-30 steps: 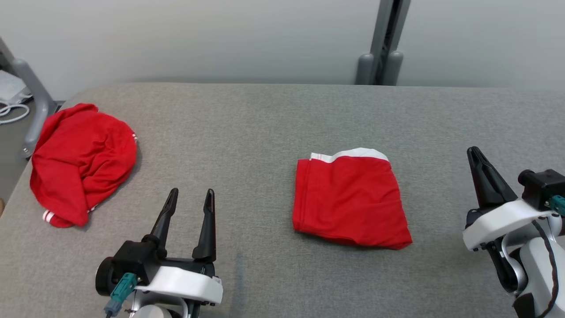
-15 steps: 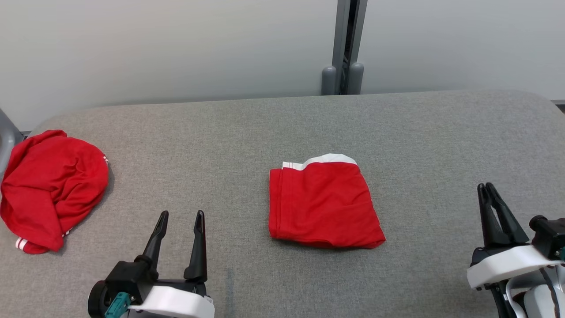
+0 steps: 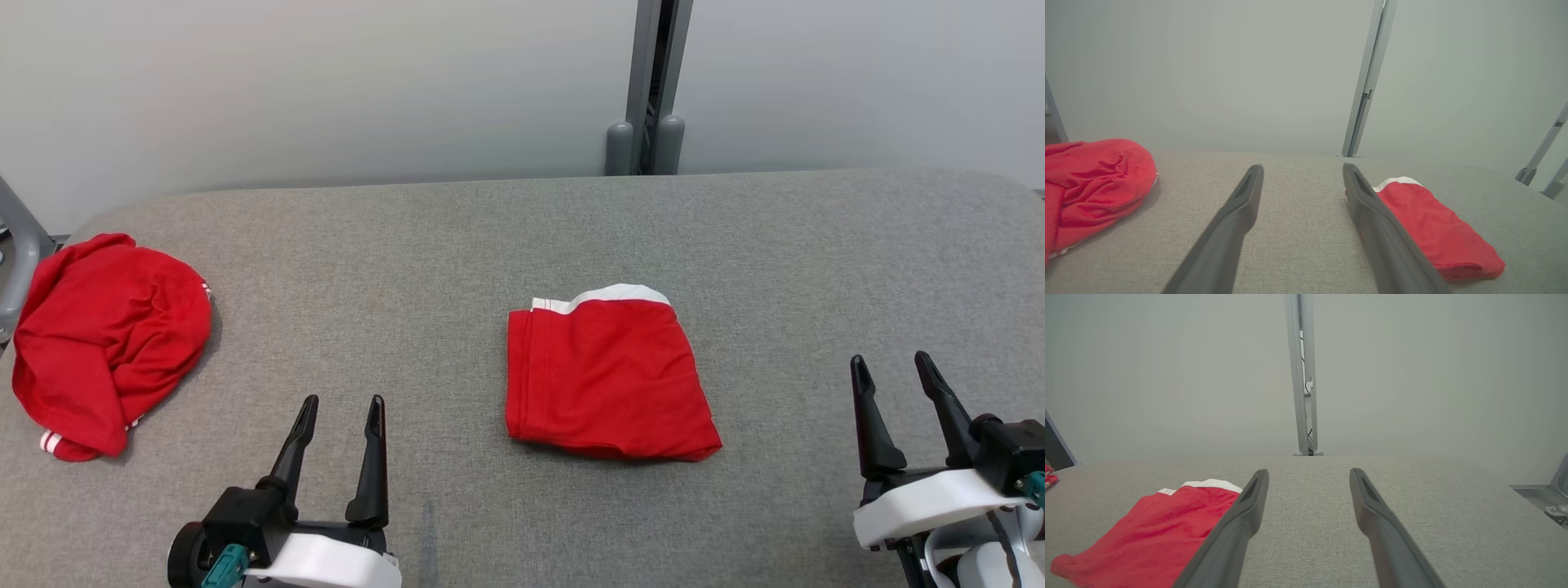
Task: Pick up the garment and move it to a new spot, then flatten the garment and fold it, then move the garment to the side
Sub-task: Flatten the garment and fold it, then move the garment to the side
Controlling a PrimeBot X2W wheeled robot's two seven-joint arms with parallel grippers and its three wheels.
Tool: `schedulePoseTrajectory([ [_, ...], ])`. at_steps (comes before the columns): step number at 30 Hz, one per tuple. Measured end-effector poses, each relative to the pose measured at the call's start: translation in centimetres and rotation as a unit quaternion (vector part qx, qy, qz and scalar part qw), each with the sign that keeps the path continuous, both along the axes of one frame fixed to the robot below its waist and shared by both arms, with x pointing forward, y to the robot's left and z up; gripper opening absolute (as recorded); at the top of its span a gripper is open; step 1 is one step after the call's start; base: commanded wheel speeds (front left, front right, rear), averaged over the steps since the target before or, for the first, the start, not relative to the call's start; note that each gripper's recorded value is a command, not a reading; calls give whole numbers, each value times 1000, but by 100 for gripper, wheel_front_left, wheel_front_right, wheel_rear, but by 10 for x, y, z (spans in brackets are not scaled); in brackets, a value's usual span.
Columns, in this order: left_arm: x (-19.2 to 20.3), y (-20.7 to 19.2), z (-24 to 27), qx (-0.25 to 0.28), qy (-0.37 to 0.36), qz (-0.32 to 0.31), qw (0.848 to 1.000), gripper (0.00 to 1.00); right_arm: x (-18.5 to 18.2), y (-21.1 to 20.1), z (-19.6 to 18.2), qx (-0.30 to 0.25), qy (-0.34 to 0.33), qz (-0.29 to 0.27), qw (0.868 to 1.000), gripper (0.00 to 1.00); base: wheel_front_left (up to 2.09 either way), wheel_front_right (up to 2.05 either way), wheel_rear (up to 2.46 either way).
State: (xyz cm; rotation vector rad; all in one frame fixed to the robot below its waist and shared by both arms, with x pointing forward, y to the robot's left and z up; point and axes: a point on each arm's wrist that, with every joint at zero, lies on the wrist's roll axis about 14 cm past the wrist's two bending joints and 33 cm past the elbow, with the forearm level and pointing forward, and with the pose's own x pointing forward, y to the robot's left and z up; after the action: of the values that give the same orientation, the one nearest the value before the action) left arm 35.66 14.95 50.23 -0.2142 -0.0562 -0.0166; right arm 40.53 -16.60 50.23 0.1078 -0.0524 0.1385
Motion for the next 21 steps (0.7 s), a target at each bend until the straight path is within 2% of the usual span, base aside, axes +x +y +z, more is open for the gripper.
schedulePoseTrajectory([
  [21, -3, 0, -1, 4, 1, 0, 1000, 100, -1, 3, -3, 6, 5, 1, 1000, 100, 0, 0, 0],
])
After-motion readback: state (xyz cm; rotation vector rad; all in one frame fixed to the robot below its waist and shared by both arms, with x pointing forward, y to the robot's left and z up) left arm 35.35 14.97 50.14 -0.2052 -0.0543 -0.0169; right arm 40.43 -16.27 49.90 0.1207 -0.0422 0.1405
